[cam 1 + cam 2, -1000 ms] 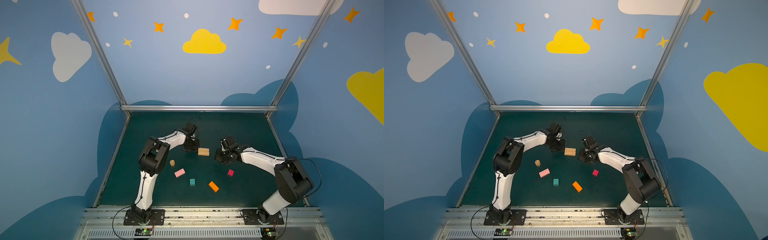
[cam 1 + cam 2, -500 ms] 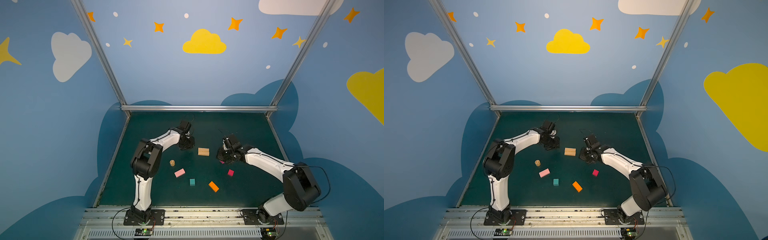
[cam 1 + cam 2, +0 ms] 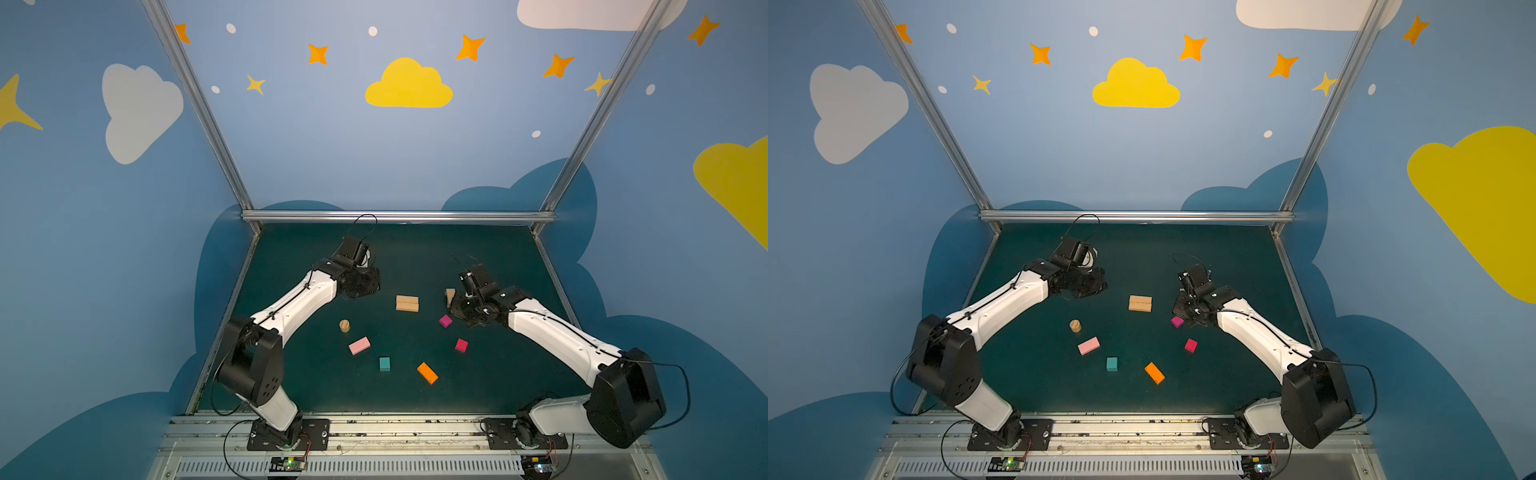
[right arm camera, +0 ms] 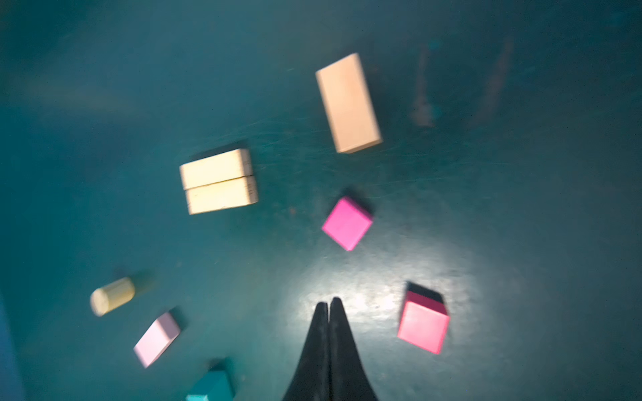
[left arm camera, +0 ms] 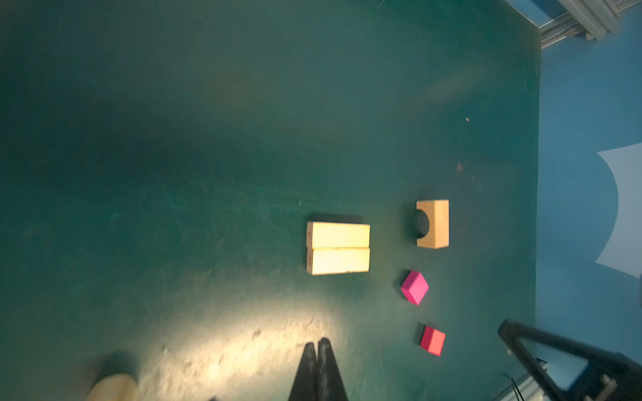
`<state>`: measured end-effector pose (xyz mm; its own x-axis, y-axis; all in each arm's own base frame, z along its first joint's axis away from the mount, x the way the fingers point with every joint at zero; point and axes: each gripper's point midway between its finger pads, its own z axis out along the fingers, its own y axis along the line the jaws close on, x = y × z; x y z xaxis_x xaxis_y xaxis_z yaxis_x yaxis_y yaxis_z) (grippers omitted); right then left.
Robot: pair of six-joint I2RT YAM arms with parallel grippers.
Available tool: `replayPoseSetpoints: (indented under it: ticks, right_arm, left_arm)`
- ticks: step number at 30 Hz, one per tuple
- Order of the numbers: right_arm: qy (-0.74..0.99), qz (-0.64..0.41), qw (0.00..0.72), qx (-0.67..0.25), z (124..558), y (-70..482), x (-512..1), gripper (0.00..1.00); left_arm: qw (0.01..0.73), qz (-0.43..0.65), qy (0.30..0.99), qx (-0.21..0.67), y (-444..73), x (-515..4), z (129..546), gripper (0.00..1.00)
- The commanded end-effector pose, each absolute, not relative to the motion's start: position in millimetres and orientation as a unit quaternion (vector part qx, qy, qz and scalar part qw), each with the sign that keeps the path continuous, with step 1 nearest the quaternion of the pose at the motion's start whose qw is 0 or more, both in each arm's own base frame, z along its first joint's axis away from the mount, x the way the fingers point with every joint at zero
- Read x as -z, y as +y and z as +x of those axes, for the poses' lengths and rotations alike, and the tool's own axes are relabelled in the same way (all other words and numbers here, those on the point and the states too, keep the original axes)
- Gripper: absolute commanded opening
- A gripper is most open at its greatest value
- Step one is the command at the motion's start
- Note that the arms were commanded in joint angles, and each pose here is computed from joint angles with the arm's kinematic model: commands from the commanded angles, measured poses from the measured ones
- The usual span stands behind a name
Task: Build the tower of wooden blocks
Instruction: 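Move the right gripper over the small wooden block farther from the robot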
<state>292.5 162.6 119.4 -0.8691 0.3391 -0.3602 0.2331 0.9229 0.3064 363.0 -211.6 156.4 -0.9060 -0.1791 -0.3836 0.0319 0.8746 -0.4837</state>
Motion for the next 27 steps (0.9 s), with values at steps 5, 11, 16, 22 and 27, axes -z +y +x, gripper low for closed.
replayPoseSetpoints:
  ticks: [5, 11, 16, 22, 27]
  right_arm:
    - [0.965, 0.165, 0.194, -0.062, 316.6, 128.7, -123.1, 0.0]
    - [0.975, 0.097, 0.187, -0.065, 356.6, 136.6, -133.9, 0.49]
    - [0.986, 0.048, 0.157, -0.038, 384.9, 135.7, -128.8, 0.71]
    - [0.991, 0.011, 0.124, -0.043, 403.2, 150.2, -112.8, 0.74]
    - [0.994, -0.009, 0.107, -0.034, 408.2, 155.4, -101.6, 0.74]
  left_arm:
    - [0.238, -0.052, 0.938, 0.245, -195.5, -176.4, 342.3, 0.16]
    - [0.261, -0.049, 0.933, 0.242, -186.5, -193.3, 331.9, 0.4]
    - [0.277, -0.047, 0.926, 0.25, -185.3, -204.9, 331.3, 0.5]
    - [0.291, -0.054, 0.926, 0.234, -176.8, -208.2, 332.5, 0.56]
    - [0.29, -0.054, 0.927, 0.231, -175.2, -207.7, 330.3, 0.57]
